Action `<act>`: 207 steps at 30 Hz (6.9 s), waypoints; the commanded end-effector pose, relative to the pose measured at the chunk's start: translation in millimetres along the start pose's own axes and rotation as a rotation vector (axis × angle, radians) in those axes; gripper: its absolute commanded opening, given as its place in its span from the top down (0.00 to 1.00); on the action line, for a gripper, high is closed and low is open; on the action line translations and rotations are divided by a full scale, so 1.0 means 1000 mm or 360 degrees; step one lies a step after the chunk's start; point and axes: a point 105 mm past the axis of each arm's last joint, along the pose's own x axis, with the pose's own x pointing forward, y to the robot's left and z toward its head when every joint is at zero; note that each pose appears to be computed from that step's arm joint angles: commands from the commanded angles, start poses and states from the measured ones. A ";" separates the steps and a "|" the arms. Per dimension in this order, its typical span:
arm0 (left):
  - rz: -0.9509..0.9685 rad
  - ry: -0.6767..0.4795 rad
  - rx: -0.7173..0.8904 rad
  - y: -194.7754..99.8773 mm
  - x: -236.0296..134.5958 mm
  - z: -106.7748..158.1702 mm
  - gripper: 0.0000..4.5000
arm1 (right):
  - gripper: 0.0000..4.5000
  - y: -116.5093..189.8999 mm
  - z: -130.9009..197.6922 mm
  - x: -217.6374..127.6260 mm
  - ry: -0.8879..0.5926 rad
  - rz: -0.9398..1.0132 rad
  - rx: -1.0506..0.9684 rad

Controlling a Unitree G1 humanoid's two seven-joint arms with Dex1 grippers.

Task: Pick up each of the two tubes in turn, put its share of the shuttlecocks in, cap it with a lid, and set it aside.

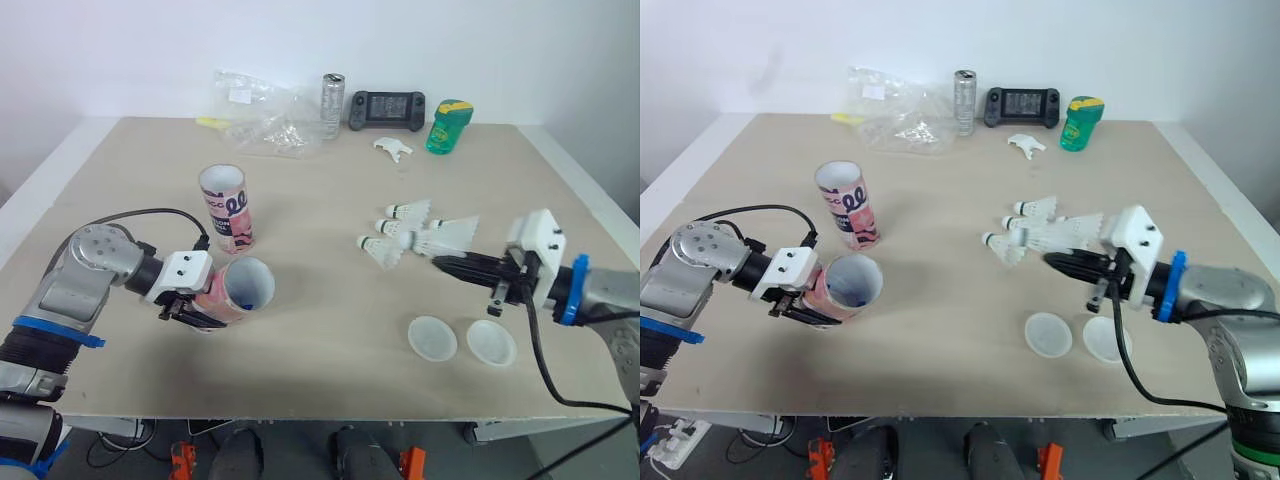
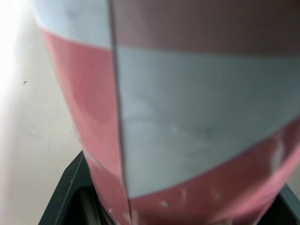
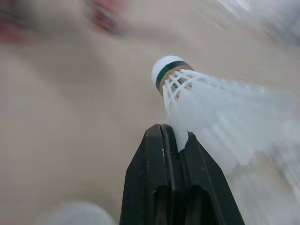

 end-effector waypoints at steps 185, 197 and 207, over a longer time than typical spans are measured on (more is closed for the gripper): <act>-0.0173 0.0056 -0.0211 0.003 0.016 -0.007 0.45 | 1.00 -0.073 -0.138 -0.039 0.0360 -0.0665 0.0667; -0.0178 0.0054 -0.0202 0.006 0.017 -0.006 0.45 | 1.00 -0.061 -0.034 -0.036 0.0079 -0.0431 0.0094; -0.0183 0.0055 -0.0186 0.012 0.019 -0.005 0.45 | 1.00 0.010 0.040 0.091 0.0030 0.0467 -0.0676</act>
